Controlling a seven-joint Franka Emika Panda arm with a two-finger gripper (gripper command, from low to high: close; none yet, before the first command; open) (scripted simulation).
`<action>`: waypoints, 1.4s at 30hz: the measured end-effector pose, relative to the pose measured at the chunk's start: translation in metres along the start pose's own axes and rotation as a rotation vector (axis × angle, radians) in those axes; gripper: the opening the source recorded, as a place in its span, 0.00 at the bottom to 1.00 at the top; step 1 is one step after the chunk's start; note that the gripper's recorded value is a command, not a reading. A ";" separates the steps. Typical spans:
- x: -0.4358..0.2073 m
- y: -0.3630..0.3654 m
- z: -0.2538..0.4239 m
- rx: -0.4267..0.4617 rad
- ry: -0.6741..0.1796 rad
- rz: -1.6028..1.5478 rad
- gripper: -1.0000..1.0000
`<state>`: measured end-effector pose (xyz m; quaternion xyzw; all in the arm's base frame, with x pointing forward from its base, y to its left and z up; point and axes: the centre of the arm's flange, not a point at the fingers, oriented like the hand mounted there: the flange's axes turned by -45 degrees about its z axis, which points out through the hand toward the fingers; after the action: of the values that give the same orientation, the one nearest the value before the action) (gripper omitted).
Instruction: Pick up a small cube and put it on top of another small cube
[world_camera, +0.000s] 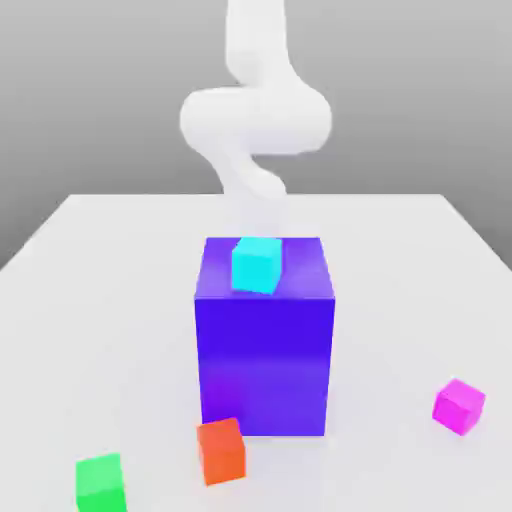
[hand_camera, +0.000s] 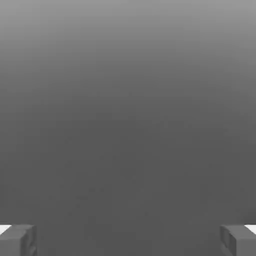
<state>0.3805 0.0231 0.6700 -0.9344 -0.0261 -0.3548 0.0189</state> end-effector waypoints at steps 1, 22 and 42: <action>-0.002 -0.010 0.023 0.022 -0.032 -0.021 0.50; -0.277 -0.242 0.330 0.232 -0.634 -0.555 0.50; -0.339 -0.252 0.358 0.221 -0.705 -0.631 0.00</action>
<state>0.3482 0.2817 0.1814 -0.9366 -0.3503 -0.0003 -0.0003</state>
